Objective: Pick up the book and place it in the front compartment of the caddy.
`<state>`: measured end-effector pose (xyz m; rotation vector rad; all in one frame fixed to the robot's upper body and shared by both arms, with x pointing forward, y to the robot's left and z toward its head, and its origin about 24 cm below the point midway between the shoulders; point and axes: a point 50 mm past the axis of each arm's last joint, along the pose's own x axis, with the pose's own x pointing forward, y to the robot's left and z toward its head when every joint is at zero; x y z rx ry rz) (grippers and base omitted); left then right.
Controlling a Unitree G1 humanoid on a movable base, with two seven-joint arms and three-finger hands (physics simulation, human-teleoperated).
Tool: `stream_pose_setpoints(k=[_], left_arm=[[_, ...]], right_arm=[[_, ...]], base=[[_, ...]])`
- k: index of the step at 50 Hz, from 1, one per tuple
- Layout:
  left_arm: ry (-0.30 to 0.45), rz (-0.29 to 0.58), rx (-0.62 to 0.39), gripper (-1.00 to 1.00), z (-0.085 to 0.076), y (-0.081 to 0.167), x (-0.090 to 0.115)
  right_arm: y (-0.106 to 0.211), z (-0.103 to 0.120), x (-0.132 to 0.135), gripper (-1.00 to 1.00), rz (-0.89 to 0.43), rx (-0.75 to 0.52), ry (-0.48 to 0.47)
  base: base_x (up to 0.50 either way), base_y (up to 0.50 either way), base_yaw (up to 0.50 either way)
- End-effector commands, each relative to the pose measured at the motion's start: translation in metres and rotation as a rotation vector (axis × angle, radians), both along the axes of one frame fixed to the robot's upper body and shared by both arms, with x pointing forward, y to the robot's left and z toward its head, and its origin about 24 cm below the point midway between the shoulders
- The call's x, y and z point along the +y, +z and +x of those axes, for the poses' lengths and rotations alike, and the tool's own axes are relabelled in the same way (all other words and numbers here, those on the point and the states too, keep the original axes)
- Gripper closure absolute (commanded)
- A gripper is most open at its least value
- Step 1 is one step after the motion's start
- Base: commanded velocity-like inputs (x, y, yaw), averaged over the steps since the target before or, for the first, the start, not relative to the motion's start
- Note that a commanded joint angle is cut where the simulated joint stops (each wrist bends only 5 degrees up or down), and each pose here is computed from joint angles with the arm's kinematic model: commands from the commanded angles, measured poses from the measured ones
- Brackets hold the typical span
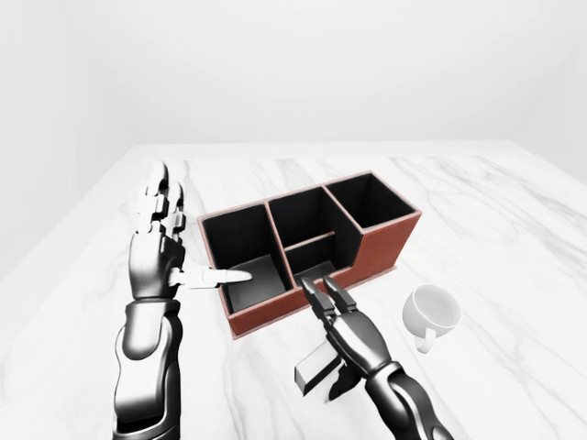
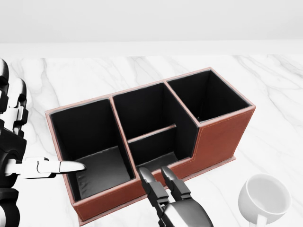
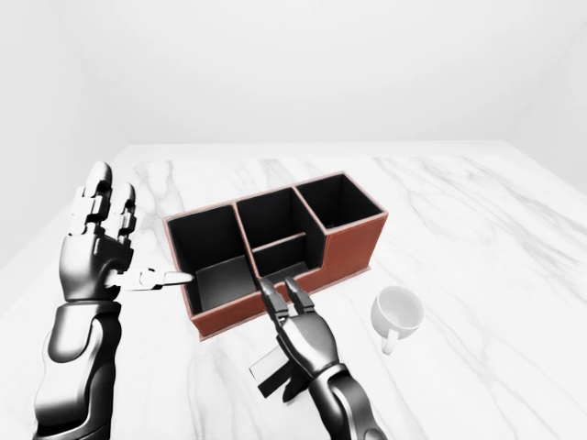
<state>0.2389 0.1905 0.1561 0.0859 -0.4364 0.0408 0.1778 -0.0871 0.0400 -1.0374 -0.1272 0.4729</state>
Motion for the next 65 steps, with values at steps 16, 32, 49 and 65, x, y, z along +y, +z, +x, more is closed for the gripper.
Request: stream_pose_setpoints(k=[16, 32, 49, 65], left_arm=[[-0.001, 0.002, 0.004, -0.99, 0.000, -0.001, -0.001], [-0.002, 0.001, 0.006, -1.00, 0.000, -0.001, -0.001], [-0.003, 0.001, 0.006, -0.99, 0.000, -0.002, -0.001], [-0.001, 0.001, 0.004, -0.99, 0.000, -0.001, 0.000]], right_arm=[[-0.014, 0.001, -0.001, -1.00, -0.011, 0.032, -0.024], [-0.017, 0.002, 0.001, -1.00, -0.018, 0.037, -0.019], [-0.025, 0.003, 0.002, -1.00, -0.031, 0.053, -0.020], [-0.024, 0.002, 0.002, 1.00, -0.014, 0.062, -0.018]], base=[[0.00, 0.00, 0.00], [0.00, 0.00, 0.00], [0.00, 0.00, 0.00], [0.00, 0.00, 0.00]])
